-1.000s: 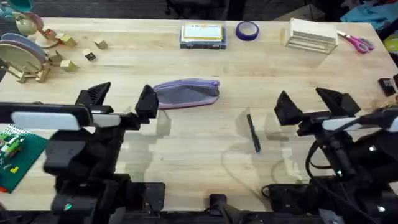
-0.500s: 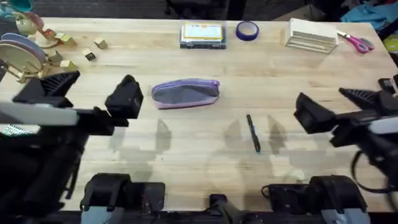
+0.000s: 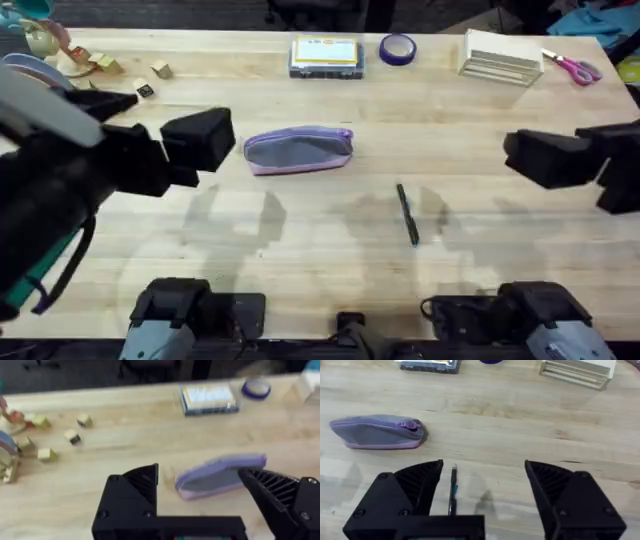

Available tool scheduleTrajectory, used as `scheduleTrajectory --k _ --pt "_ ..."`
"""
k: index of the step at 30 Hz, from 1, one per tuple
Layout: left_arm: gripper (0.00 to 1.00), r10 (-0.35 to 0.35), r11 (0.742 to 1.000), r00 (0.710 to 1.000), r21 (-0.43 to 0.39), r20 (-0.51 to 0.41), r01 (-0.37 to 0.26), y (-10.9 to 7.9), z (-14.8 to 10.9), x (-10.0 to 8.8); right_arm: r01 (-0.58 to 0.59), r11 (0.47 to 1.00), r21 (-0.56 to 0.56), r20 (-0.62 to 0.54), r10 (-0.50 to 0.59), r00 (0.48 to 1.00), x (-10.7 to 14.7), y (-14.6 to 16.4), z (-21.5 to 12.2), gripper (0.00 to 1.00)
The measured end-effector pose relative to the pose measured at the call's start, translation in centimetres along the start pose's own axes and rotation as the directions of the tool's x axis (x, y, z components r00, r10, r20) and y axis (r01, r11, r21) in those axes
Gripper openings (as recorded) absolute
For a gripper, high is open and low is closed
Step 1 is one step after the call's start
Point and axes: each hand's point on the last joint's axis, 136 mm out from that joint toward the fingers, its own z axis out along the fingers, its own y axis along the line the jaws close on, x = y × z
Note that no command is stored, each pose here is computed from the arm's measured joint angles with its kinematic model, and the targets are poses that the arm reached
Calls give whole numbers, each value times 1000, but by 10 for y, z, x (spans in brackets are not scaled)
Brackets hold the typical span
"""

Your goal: Unzip the bag, pick up the pens from the table one at a time and place them inside, then zip the bag closed.

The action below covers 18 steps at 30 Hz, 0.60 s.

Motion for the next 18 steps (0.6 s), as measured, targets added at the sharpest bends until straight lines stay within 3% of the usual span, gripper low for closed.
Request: scheduleTrajectory --k 5,10,14,18 --pt "994 51 999 987 16 -154 -49 1 13 17 0 1000 -3 1 0 1000 -5 1 -1 998" --pt "993 202 979 947 74 -249 -190 0 26 28 0 1000 -29 0 0 1000 -4 5 -1 998" --pt "993 385 922 874 169 -297 -348 -2 35 43 0 999 -37 0 0 1000 -4 7 -1 998" --pt "993 549 834 784 257 -291 -488 -3 43 49 0 999 -39 0 0 1000 -4 7 -1 997"
